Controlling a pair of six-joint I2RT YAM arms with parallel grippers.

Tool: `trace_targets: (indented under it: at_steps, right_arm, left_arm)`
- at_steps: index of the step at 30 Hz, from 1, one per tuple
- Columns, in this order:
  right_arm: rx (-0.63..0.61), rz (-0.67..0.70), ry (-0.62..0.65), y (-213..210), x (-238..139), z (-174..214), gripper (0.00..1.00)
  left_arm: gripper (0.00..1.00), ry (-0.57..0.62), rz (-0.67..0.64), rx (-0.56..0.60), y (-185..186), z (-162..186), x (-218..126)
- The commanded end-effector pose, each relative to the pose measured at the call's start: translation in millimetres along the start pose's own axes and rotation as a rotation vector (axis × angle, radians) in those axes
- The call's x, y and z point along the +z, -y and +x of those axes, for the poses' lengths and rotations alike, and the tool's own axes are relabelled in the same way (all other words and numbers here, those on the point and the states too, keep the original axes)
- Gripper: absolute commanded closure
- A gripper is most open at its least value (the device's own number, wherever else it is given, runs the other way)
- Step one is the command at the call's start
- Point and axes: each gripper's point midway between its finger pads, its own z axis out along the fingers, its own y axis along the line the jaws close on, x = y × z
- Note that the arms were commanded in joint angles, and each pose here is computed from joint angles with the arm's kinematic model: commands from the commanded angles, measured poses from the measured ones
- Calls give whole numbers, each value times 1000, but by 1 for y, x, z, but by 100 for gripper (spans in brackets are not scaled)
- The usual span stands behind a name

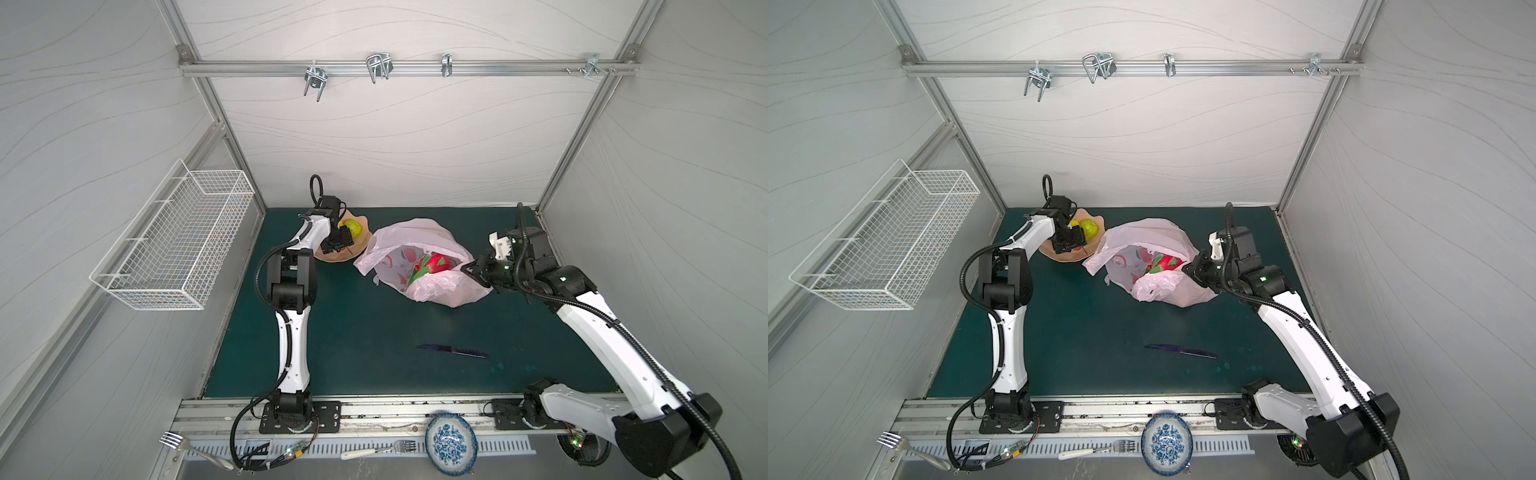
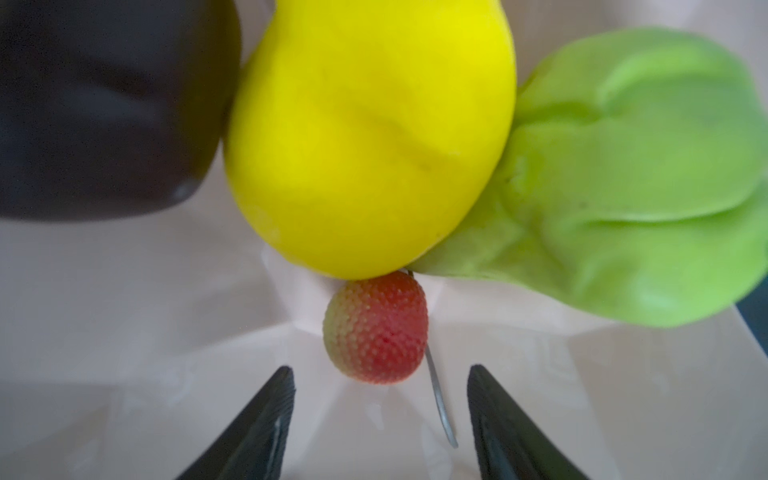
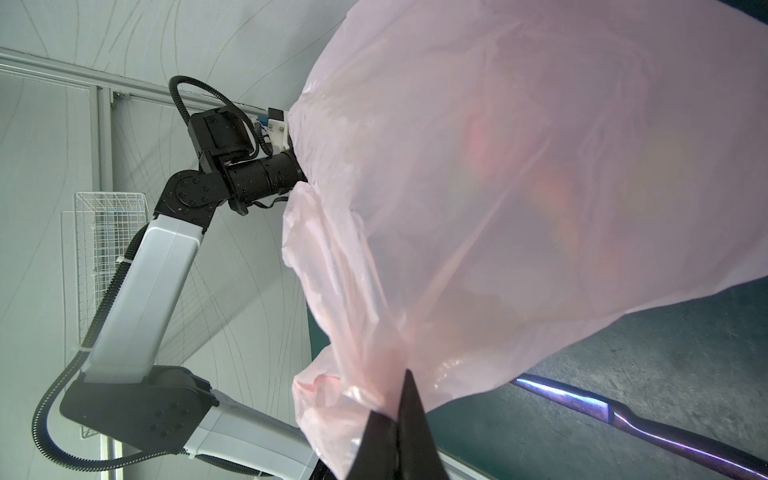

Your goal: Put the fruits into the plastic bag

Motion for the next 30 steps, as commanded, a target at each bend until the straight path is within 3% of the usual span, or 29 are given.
trace_targets:
  at_steps: [1, 17, 20, 25, 30]
  right_arm:
    - [-2, 5, 4, 1, -5, 0, 100]
    - [-13, 12, -21, -2, 5, -4, 100]
    - [-15, 15, -17, -2, 5, -5, 100]
    - [-12, 20, -15, 0, 5, -4, 100]
    - [-8, 17, -9, 0, 5, -6, 100]
  left_arm:
    - [30, 51, 1, -31, -1, -17, -10]
    - [31, 56, 10, -125, -13, -31, 9]
    - [36, 49, -12, -137, -21, -30, 12]
    - [55, 38, -13, -136, -26, -28, 16]
    - [67, 41, -4, -121, -25, -26, 8]
